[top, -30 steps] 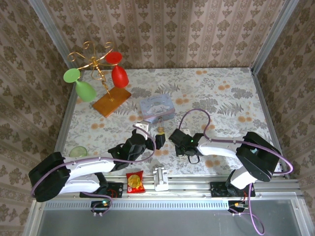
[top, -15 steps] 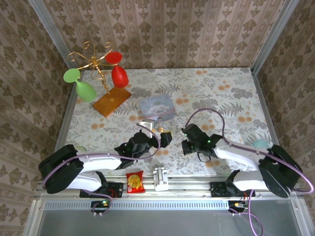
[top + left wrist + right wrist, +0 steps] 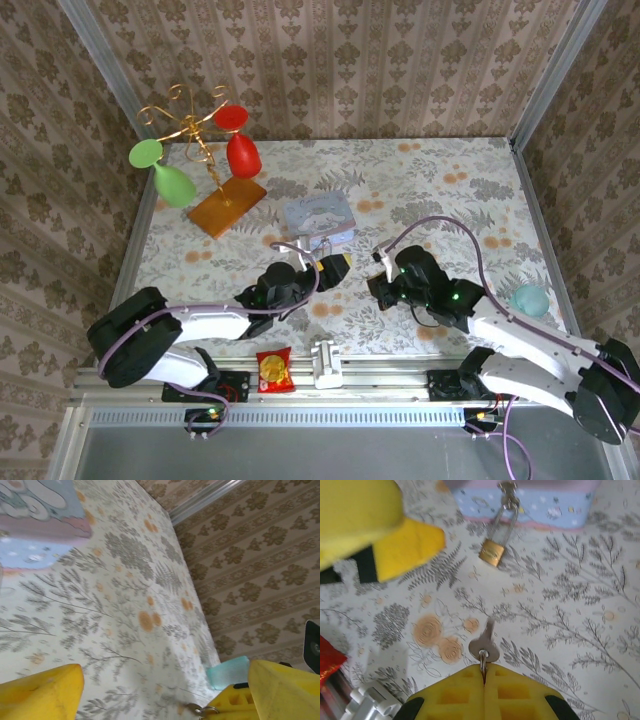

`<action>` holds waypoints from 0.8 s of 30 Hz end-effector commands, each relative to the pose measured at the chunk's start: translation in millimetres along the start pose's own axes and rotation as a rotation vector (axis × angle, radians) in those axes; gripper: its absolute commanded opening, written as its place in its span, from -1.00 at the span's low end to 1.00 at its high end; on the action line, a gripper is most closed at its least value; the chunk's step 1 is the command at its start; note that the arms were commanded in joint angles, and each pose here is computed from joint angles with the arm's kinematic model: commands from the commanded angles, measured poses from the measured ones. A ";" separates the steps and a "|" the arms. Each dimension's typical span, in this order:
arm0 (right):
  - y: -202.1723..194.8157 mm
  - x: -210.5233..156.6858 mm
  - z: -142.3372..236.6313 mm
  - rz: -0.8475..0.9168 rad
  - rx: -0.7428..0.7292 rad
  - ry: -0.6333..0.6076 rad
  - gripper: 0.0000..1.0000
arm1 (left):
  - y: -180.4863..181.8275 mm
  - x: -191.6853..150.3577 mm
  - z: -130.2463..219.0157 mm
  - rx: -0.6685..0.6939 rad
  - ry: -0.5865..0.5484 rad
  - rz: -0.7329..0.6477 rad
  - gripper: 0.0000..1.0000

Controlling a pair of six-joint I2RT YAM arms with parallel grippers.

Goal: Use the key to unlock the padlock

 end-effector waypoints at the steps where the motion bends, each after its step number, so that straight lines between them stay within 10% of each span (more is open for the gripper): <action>1: 8.1 2.0 7.9 0.051 0.067 -0.071 -1.00 | -21.5 5.7 -10.7 -0.094 -0.003 0.076 0.54; 14: 8.3 2.4 2.3 0.025 0.072 -0.142 -1.00 | -7.0 -18.2 -1.5 -0.121 -0.132 0.419 0.44; 24: 40.9 55.8 5.9 -0.064 0.245 -0.391 -1.00 | -39.3 8.2 9.8 -0.195 -0.334 0.626 0.85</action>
Point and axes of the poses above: each hand's point on the last joint's axis, 136 mm out from that joint toward the fingers, its own z axis back along the fingers, its own y axis along the line the jaws close on, x = y × z, the point moved 10 cm from there along z, back along the fingers, and after that the axes turned 15 degrees about -z, right-handed, at the moved point
